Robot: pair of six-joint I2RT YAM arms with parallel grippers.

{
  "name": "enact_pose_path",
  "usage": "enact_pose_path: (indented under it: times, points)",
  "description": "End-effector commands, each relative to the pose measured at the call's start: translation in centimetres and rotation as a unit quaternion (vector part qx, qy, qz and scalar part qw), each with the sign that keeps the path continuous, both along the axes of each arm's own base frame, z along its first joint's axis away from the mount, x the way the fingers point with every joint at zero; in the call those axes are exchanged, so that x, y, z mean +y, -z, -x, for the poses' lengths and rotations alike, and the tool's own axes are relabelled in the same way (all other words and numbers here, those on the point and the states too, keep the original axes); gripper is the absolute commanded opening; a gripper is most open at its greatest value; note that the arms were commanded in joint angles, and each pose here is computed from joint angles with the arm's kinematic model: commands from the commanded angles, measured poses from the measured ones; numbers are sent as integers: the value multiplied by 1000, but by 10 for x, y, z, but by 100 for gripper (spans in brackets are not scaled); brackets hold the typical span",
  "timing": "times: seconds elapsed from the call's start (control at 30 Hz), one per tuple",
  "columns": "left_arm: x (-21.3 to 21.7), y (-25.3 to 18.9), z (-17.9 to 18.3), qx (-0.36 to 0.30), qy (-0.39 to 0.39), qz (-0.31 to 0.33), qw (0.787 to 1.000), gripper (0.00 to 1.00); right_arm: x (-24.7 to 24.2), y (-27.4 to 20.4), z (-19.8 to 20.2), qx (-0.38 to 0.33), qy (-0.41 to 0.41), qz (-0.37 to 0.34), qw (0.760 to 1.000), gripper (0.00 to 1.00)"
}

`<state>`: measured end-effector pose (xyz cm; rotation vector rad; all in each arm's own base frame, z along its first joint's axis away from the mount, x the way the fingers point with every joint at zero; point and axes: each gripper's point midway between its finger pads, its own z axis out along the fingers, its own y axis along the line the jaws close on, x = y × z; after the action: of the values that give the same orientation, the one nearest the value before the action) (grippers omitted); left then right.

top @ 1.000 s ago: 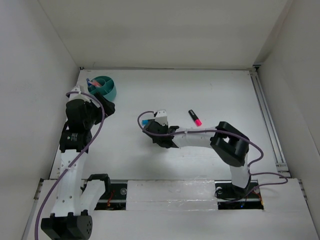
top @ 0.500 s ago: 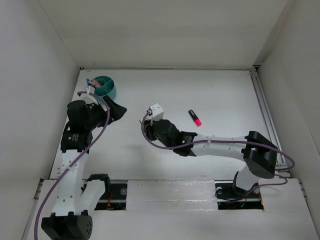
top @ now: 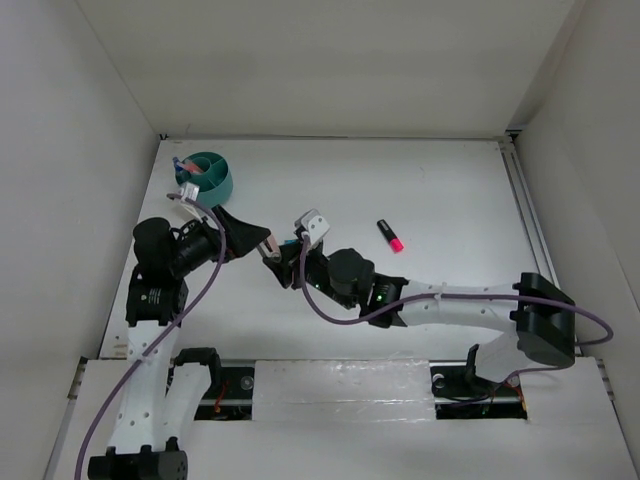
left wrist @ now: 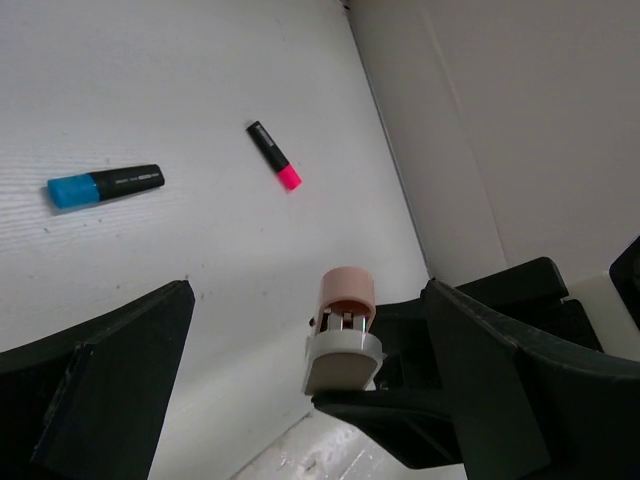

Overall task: Sort the stationery into containers
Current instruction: Pick up the stapler from the center of the board.

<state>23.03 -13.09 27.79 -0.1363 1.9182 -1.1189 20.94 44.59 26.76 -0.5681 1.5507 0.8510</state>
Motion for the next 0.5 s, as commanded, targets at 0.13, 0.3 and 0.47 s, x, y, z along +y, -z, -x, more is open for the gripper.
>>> enact_pose_path:
  times: [0.13,0.3,0.47]
  points:
    - [-13,-33,13,-58,42,38,997,90,21,-44,3,-31,16,-63,997,0]
    - [-12,-29,12,-47,37,38,997,86,24,-44,-4,-29,43,-64,997,0]
    - [-12,-25,13,-43,38,32,998,75,23,-45,-10,-28,60,-65,996,0]
